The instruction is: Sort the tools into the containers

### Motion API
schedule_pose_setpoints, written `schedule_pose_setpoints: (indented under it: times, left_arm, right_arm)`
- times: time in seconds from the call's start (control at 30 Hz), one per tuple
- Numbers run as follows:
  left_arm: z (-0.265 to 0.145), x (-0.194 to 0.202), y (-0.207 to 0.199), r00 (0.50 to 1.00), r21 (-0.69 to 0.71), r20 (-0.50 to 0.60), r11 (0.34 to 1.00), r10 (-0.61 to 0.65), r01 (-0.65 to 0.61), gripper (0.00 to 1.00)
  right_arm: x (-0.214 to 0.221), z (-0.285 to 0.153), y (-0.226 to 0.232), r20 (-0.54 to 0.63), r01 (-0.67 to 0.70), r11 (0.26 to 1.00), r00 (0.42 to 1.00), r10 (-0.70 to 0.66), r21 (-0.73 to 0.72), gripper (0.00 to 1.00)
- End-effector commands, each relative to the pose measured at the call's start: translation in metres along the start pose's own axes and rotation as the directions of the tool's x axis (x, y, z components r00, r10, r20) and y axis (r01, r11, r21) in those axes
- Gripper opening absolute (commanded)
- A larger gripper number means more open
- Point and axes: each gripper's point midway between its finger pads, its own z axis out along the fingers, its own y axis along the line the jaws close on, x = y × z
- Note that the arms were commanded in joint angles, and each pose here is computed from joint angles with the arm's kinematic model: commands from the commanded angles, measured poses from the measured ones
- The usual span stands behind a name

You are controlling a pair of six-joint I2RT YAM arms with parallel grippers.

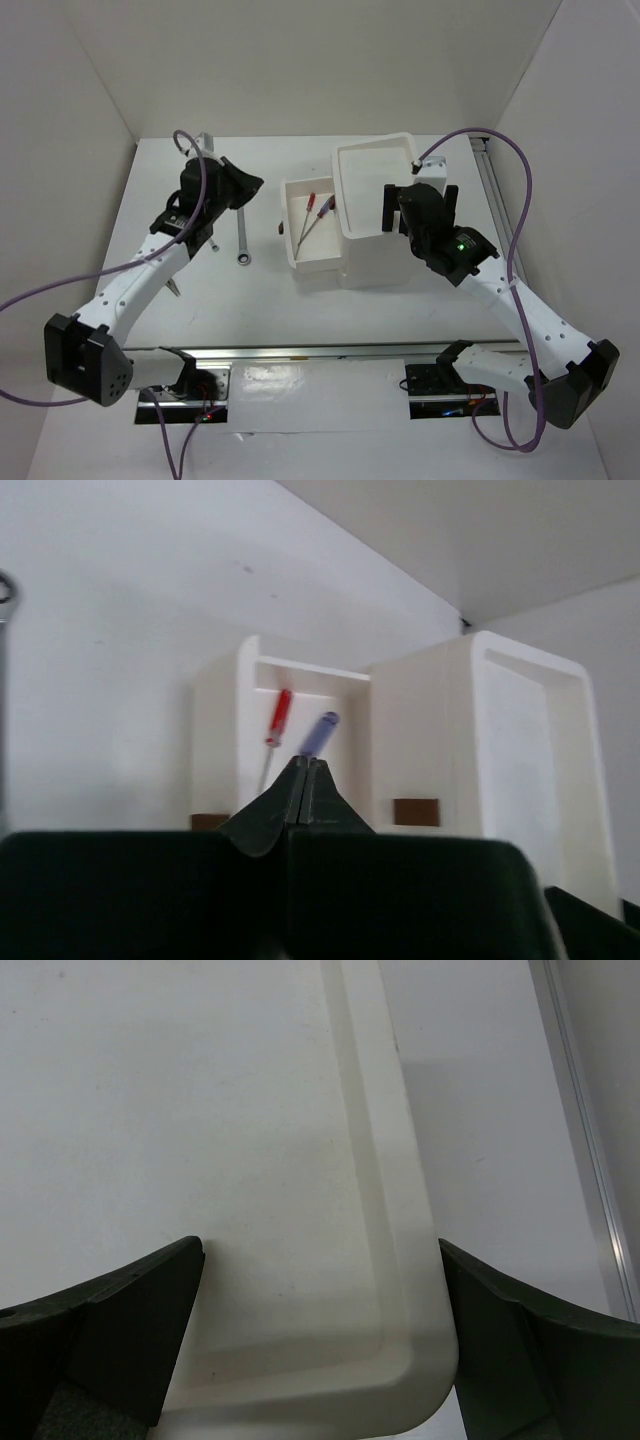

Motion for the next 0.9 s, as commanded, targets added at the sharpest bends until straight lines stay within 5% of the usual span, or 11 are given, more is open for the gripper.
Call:
schedule_pose_setpoints:
  times: [0.0, 0.17, 0.6, 0.87]
  left_arm:
    - [-0.007, 0.034, 0.105, 0.995, -0.411, -0.033, 0.906, 0.098, -0.103, 0.01]
    - [0.024, 0.078, 0.115, 0.970, -0.419, -0.162, 0.878, 0.180, -0.232, 0.00]
    - [0.099, 0.129, 0.010, 0.884, -0.079, -0.220, 0.896, 0.412, -0.437, 0.09]
    - [0.118, 0.186, -0.041, 0.881, 0.080, -0.287, 0.926, 0.377, -0.370, 0.08]
  right_arm:
    - [0.002, 0.000, 0.002, 0.008, -0.003, 1.000, 1.000, 0.003, 0.007, 1.00]
    - [0.006, 0.002, 0.002, -0.007, 0.022, 1.000, 1.000, -0.022, 0.012, 1.00]
    - [0.003, -0.001, -0.001, 0.004, 0.024, 1.000, 1.000, -0.024, 0.020, 1.00]
    - [0.006, 0.000, 0.004, -0.005, 0.043, 0.999, 0.999, -0.043, 0.004, 1.00]
